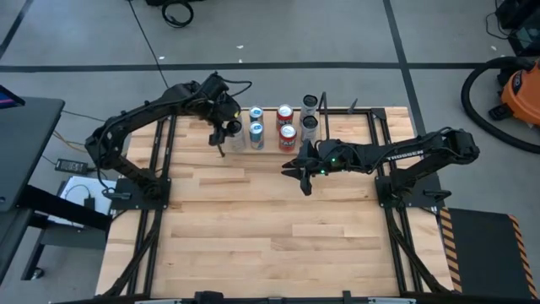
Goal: Place canned beverage on shelf
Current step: Adjust the white yellow soda can on the shelf
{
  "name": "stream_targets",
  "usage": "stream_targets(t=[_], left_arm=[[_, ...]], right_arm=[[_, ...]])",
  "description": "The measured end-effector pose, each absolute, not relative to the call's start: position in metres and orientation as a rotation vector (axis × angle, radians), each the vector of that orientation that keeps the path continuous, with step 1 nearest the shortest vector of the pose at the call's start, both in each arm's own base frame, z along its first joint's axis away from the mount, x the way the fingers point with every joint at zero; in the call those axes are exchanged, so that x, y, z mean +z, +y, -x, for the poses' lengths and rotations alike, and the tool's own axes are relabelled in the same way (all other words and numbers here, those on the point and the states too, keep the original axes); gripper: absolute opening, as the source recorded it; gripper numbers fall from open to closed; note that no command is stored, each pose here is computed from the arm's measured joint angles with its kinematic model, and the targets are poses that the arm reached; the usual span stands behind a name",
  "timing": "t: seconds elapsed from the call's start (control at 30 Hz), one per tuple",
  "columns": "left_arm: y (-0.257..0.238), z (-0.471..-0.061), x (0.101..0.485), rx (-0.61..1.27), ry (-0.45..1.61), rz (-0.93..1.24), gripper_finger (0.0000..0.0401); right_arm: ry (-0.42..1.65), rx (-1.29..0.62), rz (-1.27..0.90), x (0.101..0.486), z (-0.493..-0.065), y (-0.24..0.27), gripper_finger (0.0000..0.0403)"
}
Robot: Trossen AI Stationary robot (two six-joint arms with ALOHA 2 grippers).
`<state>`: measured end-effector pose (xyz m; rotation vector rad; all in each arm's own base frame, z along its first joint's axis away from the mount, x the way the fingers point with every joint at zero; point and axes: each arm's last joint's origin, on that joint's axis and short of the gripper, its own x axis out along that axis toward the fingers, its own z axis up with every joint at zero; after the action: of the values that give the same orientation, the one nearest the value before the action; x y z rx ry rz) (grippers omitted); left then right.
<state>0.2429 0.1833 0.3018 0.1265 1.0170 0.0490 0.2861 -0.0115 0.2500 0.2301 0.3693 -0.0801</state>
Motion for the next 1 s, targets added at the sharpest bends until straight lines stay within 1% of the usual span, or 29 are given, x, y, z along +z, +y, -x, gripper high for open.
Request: stream_targets(t=[0.47, 0.87, 1.0], left_arm=[[0.193, -0.236, 0.302, 0.136, 1.008, -0.021, 0.0256], [0.187, -0.241, 0.302, 0.116, 1.013, -0.044, 0.0257], [0.182, -0.245, 0.302, 0.07, 1.019, -0.101, 0.0257]], right_arm=[[0.369, -0.08, -0.23, 0.25, -0.286, -0.011, 0.0113], [0.369, -0.08, -0.23, 0.25, -0.286, -0.011, 0.0113], [0.369, -0.08, -0.23, 0.25, -0.286, -0.011, 0.0113]])
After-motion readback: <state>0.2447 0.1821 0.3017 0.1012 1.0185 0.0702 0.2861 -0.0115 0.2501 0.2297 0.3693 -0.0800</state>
